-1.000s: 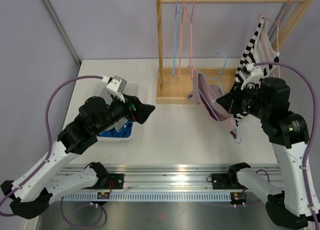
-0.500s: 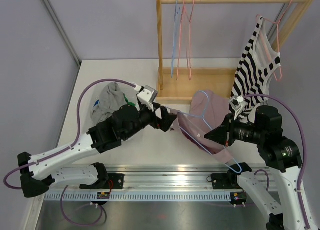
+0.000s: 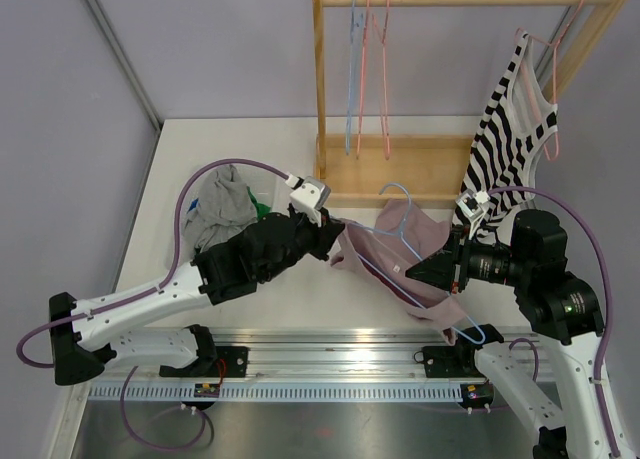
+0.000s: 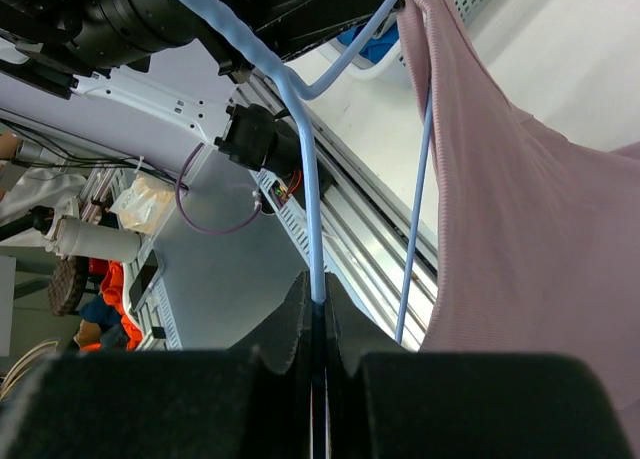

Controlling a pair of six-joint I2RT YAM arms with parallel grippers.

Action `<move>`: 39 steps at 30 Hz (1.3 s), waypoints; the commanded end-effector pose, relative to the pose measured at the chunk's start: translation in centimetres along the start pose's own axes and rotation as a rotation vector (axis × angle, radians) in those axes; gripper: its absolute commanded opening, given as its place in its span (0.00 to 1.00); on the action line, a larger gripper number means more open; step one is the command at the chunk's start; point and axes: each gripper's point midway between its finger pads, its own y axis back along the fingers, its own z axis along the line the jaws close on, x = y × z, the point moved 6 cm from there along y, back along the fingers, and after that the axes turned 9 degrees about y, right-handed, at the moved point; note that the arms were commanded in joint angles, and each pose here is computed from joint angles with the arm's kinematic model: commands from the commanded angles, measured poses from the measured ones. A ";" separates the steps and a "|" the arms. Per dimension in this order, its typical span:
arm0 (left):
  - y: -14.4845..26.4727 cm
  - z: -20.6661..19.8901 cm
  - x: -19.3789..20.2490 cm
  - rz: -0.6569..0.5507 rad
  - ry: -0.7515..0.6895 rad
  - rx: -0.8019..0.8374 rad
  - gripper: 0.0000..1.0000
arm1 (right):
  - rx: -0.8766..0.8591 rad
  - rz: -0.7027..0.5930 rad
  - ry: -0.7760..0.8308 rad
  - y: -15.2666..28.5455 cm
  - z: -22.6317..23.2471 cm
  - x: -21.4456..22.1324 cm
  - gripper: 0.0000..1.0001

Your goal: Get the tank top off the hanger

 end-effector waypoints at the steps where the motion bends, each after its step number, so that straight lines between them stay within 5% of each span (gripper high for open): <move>1: 0.0 0.1 -1.2 -0.078 0.013 -0.028 0.05 | -0.030 -0.053 0.072 0.5 1.0 -1.4 0.00; 6: 0.4 1.2 -1.3 -0.087 0.000 -0.105 0.00 | -0.027 -0.050 0.078 0.4 0.9 -1.4 0.00; 15: 3.8 7.6 -3.7 -0.213 0.105 -0.594 0.00 | -0.110 0.025 0.060 0.0 0.7 0.1 0.00; 24: 6.3 11.2 -4.5 -0.203 0.215 -0.672 0.00 | -0.258 -0.033 0.257 1.7 3.7 0.2 0.00; 27: 6.2 10.0 -4.4 -0.165 0.202 -0.537 0.00 | -0.244 -0.085 0.331 1.7 3.7 -0.3 0.00; 29: 5.5 7.3 -4.6 -0.150 0.208 -0.282 0.00 | -0.181 -0.169 0.318 1.7 3.5 -1.0 0.00; 34: 6.4 1.9 -1.5 -0.039 0.101 0.296 0.00 | -0.134 -0.565 0.425 1.4 3.1 -4.9 0.00; 39: 6.9 -1.3 1.5 0.123 0.031 0.564 0.00 | -0.155 -1.026 0.539 3.2 3.6 -8.0 0.00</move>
